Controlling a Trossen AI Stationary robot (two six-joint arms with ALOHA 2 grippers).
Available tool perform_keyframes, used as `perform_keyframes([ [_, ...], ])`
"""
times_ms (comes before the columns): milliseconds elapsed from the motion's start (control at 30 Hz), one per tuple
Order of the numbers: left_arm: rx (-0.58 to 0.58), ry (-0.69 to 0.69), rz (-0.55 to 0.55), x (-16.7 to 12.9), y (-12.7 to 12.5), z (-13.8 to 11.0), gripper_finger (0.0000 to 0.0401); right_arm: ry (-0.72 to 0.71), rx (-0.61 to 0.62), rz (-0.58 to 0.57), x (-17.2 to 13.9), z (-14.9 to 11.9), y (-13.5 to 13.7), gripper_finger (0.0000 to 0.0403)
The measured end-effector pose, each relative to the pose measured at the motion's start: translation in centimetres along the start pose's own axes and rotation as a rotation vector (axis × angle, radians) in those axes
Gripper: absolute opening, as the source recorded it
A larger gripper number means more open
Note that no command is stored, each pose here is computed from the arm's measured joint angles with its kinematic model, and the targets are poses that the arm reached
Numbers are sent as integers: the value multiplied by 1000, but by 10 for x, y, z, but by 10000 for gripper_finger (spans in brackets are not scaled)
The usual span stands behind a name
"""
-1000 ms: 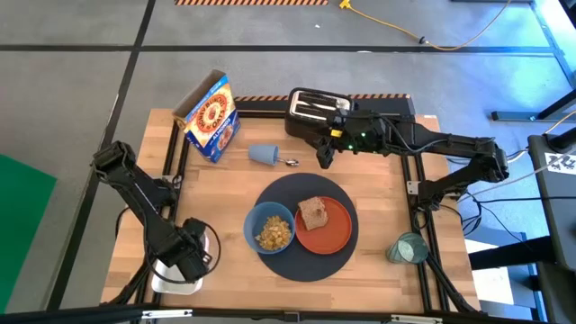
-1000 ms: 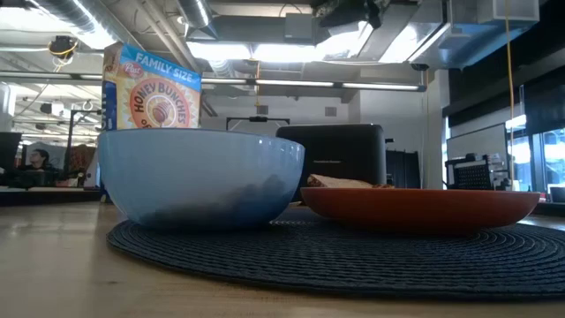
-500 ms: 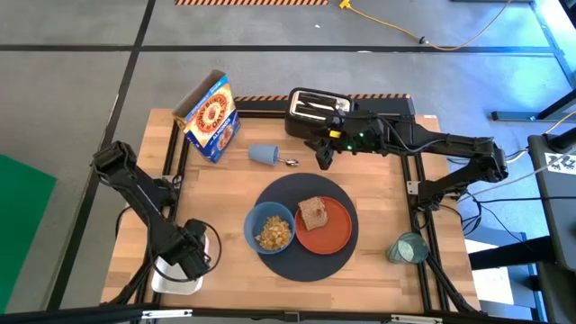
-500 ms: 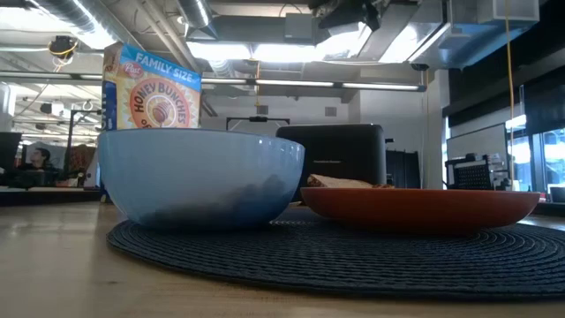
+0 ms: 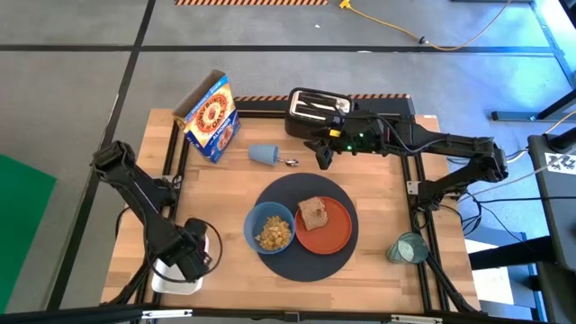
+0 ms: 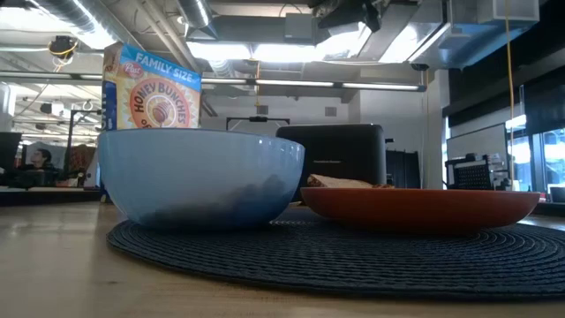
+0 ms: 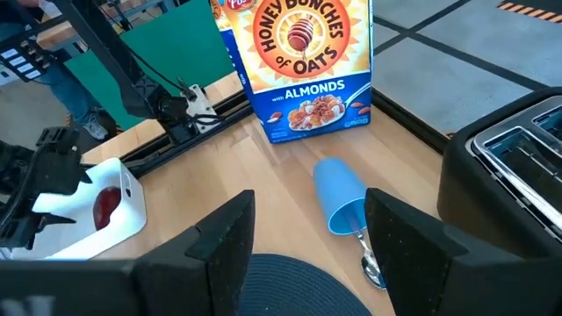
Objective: Arrange a breakfast setting
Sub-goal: Put the red apple from the white bin onto the orange plate
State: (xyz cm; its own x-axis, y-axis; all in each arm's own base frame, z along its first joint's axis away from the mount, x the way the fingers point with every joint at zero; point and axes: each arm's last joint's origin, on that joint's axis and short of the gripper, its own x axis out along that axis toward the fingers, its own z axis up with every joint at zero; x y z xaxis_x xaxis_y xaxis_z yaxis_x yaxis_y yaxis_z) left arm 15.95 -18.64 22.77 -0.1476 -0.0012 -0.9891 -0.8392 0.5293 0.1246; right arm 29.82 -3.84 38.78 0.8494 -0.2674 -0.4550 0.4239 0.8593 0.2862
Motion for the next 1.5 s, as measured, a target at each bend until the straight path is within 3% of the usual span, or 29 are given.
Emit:
perform_keyframes([
  [200,-350,-39,45,-4,9,3,337,-11,2,-22,0,0,-1,207],
  [367,-394,-111,104,-3,12,13,337,-18,2,-38,0,1,-1,207],
  [567,-338,-163,156,9,15,20,337,-19,2,-41,0,1,-1,207],
  [733,-188,-115,145,12,12,19,337,-14,1,-42,0,0,-1,207],
  [1000,111,45,235,12,18,16,337,-19,-2,-52,0,0,-2,207],
  [1167,119,126,311,8,25,15,337,-19,-2,-52,0,0,-2,207],
  [1367,-7,-23,140,1,12,15,337,-23,-2,-61,0,0,-2,207],
  [1500,1,-55,-6,3,-2,12,336,-23,-2,-62,0,0,-2,207],
])
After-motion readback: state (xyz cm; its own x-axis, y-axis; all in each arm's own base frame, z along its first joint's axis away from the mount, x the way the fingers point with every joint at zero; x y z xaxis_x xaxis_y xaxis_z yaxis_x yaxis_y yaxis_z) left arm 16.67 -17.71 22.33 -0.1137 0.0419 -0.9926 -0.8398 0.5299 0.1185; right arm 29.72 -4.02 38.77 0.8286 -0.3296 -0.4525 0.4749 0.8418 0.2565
